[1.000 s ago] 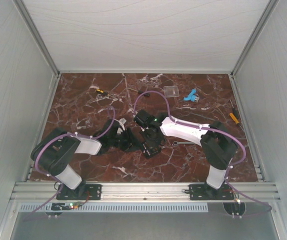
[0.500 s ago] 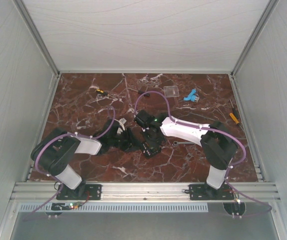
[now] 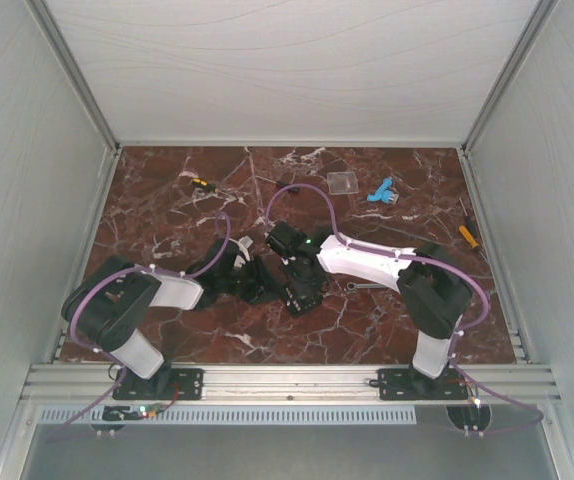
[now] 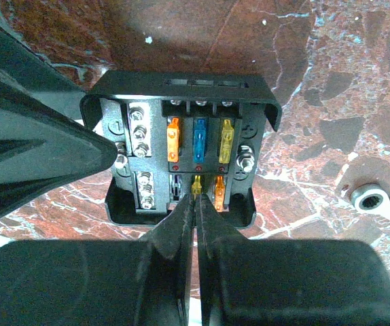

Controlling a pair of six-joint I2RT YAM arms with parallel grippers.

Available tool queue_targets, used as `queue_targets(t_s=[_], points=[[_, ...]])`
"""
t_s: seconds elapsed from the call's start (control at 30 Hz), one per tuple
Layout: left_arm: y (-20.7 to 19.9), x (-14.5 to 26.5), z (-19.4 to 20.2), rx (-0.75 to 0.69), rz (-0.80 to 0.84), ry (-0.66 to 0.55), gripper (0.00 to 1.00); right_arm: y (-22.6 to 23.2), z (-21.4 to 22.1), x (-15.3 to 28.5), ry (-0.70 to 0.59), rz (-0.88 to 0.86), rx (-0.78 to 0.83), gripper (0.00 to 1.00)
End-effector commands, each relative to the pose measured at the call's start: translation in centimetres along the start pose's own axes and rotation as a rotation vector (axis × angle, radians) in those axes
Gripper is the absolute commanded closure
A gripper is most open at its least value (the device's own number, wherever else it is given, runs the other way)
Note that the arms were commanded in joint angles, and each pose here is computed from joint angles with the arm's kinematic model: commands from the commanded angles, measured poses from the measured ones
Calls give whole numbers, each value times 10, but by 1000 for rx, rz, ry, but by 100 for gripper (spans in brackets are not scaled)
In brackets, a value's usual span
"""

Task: Snap on the fuse box
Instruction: Install the fuse at the fuse box base.

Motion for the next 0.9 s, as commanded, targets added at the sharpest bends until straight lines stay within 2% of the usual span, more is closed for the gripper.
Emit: queue_targets(t_s=[0.0, 0.2, 0.3, 0.5, 0.63, 0.7, 0.87], points=[[-9, -2, -6, -17, 36, -14, 60, -8, 50, -64, 204, 66, 34, 100], [-9, -2, -5, -14, 42, -14, 60, -7, 55, -81, 227, 65, 36, 100], [-9, -1, -5, -15, 40, -20, 60, -6, 51, -75, 208, 53, 50, 100], [-12, 4, -8, -28, 41, -46, 59, 9, 1, 2, -54, -48, 103, 100], [-14, 8, -10, -43, 33, -68, 59, 11, -25, 60, -206, -134, 100, 88], [-14, 11, -12, -56, 23, -79, 59, 3, -33, 76, -234, -152, 80, 80], [-12, 21, -19, -88, -20, -122, 54, -37, -50, 79, -261, -87, -1, 68]])
Point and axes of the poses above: each gripper's point midway between its finger pads, its own x axis back along the fingers, its own y axis along the line the jaws close on, z = x × y, the point moved 5 cm from there along x, back along the fingers, and after that the axes turned 15 degrees about -x, right-handed, at the moved point
